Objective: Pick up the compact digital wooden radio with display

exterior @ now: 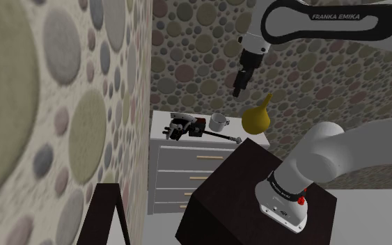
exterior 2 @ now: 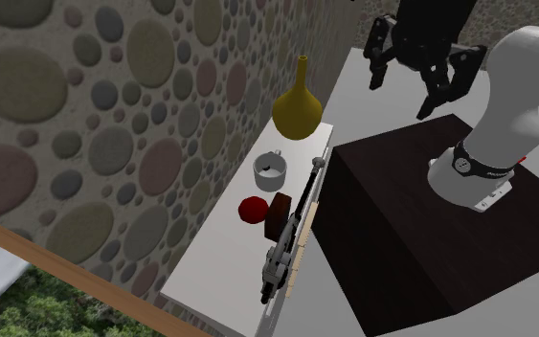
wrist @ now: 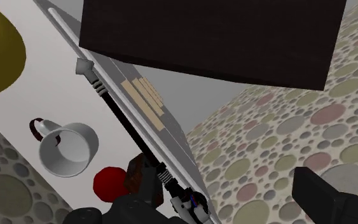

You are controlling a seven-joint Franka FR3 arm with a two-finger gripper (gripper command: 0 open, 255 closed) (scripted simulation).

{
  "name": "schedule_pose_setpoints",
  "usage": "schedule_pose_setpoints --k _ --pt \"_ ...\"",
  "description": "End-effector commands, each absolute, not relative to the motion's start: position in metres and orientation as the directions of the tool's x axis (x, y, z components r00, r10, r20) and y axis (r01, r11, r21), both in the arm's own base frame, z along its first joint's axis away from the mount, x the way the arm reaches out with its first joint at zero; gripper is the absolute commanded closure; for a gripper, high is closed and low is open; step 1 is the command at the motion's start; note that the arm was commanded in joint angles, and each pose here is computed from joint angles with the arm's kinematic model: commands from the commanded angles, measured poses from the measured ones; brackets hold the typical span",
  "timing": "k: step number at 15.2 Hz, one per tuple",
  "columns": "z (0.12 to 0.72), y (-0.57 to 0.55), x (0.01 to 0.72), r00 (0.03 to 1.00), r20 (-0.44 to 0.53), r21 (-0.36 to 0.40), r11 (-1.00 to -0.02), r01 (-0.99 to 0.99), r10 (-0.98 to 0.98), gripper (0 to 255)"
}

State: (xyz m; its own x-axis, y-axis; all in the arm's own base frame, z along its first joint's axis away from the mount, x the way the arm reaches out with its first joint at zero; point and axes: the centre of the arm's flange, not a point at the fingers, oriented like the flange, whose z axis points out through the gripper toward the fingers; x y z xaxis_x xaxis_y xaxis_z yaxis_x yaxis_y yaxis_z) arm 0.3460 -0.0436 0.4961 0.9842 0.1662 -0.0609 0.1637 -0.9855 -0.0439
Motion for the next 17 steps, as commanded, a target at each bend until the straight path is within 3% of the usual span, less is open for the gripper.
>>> schedule_pose_setpoints --k 1,17 --pt "0.474 -0.049 0.359 0.982 -0.055 -0.044 -0.983 0.180 0.183 0" --pt "0.291 -0.099 0.450 0.951 -0.025 -0.050 -0.951 0.306 0.307 0"
